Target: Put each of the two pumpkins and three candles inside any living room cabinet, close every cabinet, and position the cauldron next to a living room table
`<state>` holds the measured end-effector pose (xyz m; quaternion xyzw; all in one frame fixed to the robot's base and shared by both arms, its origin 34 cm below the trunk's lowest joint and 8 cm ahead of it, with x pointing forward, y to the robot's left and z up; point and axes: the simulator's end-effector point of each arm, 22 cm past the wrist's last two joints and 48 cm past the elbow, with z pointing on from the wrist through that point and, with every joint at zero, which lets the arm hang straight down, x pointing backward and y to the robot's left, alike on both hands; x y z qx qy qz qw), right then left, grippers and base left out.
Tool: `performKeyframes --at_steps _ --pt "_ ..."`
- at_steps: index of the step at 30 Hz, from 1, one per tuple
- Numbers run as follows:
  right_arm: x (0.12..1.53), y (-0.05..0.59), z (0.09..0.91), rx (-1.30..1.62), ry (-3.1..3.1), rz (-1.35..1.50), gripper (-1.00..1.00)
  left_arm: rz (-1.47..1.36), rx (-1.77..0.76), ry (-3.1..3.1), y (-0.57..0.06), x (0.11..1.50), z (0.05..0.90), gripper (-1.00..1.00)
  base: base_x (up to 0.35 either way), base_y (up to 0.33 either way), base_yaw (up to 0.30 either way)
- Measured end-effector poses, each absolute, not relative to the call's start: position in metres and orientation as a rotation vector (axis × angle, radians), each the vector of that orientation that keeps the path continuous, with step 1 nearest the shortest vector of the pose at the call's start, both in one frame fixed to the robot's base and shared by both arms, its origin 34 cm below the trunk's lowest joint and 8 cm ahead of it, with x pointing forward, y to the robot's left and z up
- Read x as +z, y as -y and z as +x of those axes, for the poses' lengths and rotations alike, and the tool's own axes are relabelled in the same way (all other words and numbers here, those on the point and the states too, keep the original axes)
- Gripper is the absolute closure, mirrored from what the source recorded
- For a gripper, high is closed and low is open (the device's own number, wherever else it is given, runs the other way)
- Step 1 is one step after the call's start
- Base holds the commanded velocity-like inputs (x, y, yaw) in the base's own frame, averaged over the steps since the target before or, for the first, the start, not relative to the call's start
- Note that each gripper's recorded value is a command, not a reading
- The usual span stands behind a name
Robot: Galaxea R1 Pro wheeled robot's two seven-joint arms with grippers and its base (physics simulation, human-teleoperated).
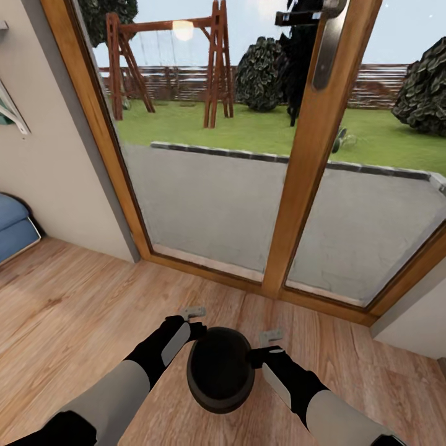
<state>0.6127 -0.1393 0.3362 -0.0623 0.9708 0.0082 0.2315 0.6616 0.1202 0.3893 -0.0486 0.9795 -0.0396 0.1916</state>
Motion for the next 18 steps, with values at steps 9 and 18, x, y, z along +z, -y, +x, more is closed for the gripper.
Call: performKeyframes --at_steps 9,18 --pt "0.317 0.139 0.609 0.022 -2.666 -0.17 -1.0 -0.133 -0.105 -2.751 -0.122 0.369 0.657 -1.0 0.0 0.0 0.0" --pt "0.3 0.137 0.609 0.027 -2.658 -0.171 -1.0 -0.149 -0.032 -2.831 -0.14 0.318 0.62 -1.0 0.0 0.0 0.0"
